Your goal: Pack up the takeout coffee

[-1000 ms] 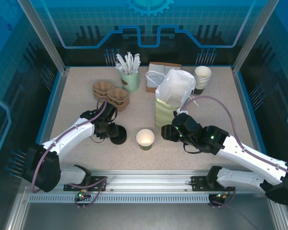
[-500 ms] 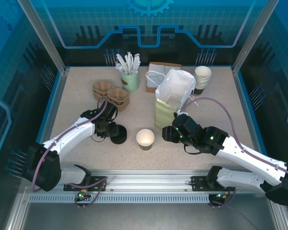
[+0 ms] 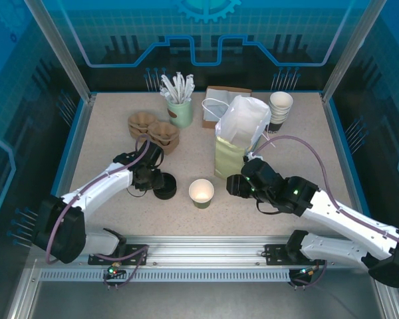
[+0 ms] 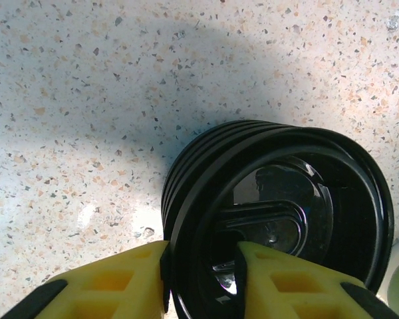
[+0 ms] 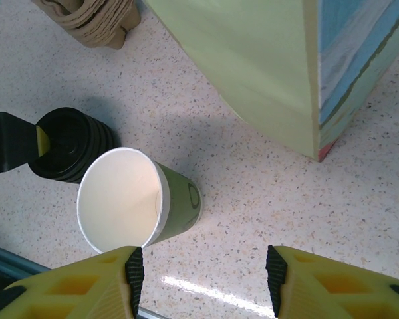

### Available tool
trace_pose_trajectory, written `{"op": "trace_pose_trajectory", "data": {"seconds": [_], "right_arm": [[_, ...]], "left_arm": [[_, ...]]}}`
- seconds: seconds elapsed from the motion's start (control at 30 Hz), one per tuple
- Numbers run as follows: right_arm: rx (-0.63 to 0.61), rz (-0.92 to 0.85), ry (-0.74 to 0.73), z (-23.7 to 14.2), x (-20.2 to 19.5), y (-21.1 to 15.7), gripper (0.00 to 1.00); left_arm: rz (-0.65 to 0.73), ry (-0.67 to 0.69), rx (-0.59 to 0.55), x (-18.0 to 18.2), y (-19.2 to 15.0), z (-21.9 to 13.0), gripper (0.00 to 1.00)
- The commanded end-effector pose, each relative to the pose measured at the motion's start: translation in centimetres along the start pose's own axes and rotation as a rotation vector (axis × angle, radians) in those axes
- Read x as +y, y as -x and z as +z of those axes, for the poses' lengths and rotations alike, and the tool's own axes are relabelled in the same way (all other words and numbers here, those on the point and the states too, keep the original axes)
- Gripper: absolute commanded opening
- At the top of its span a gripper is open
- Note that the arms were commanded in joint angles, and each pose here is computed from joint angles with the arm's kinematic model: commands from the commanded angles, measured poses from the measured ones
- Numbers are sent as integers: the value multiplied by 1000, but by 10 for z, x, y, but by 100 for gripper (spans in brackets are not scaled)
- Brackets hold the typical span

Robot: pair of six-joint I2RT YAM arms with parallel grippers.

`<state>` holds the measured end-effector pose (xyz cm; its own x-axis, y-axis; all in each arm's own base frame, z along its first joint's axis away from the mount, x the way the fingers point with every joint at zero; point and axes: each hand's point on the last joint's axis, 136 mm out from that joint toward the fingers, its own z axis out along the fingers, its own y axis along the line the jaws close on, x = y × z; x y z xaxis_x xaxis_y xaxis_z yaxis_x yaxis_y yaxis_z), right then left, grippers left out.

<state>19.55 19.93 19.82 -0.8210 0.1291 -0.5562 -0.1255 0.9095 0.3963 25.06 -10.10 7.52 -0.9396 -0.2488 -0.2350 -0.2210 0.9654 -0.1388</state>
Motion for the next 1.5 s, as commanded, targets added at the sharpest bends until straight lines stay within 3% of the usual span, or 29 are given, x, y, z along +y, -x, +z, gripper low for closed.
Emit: {"op": "trace_pose_trajectory", "data": {"seconds": [0.0, 0.3, 0.83, 1.17, 1.47], "right_arm": [[-13, 26, -2, -3, -5, 2, 53], [-5, 30, 53, -5, 7, 3, 53], [5, 12, 161, -21, 45, 17, 48], [2, -59, 205, -32, 81, 23, 48], [14, -114, 241, -35, 111, 28, 53]], "left_arm": [[-2, 23, 7, 5, -5, 6, 30], [-5, 8, -25, 3, 0, -11, 21], [34, 7, -120, 5, 9, -89, 15], [128, -46, -175, -22, 4, -146, 14], [211, -109, -169, -60, -9, -161, 14]]}}
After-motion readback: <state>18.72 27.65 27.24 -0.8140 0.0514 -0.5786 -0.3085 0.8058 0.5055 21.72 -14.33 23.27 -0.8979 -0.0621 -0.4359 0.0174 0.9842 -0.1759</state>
